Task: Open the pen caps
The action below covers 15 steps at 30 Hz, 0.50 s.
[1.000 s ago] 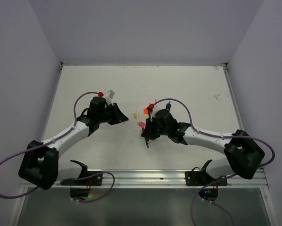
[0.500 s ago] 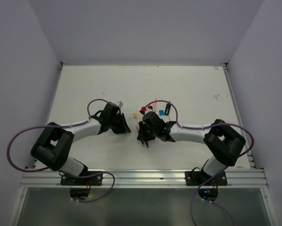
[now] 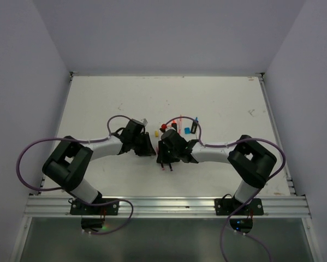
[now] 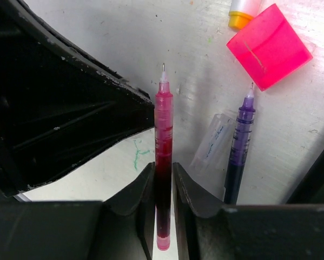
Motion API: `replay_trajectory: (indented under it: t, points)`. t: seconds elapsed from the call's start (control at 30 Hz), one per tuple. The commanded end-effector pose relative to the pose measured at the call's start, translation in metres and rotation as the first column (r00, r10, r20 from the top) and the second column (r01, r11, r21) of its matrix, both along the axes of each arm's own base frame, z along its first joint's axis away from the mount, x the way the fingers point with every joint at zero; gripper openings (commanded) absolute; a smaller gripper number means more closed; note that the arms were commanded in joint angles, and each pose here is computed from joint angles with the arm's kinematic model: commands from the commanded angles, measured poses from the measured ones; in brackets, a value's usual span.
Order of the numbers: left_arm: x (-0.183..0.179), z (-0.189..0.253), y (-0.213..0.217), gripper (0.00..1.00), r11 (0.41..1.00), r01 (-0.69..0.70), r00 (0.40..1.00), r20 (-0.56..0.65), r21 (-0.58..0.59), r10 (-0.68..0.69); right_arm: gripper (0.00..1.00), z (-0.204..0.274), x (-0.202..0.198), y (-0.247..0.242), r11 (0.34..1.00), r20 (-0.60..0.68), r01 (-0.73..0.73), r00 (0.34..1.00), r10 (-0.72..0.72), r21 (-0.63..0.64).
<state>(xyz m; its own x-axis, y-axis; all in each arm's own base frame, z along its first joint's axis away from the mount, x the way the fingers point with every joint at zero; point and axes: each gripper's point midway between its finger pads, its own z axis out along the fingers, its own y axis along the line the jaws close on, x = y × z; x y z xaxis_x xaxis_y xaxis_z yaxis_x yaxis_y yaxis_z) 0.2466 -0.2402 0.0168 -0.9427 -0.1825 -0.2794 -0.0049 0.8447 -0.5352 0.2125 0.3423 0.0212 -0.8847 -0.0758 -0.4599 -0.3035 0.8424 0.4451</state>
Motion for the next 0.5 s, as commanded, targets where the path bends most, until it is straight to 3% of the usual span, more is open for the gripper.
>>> replay_trajectory:
  t: [0.0,0.47]
  points:
    - [0.011,0.003,-0.004,0.24,1.000,-0.008,1.000,0.030,0.012,0.008,0.23,0.014,0.012,0.009,0.999,0.033,0.034,0.999,-0.035,0.026]
    - [0.014,0.015,0.000,0.30,0.999,-0.013,0.999,0.049,0.031,0.012,0.42,0.041,0.017,-0.003,0.998,0.101,0.053,0.993,-0.055,0.020]
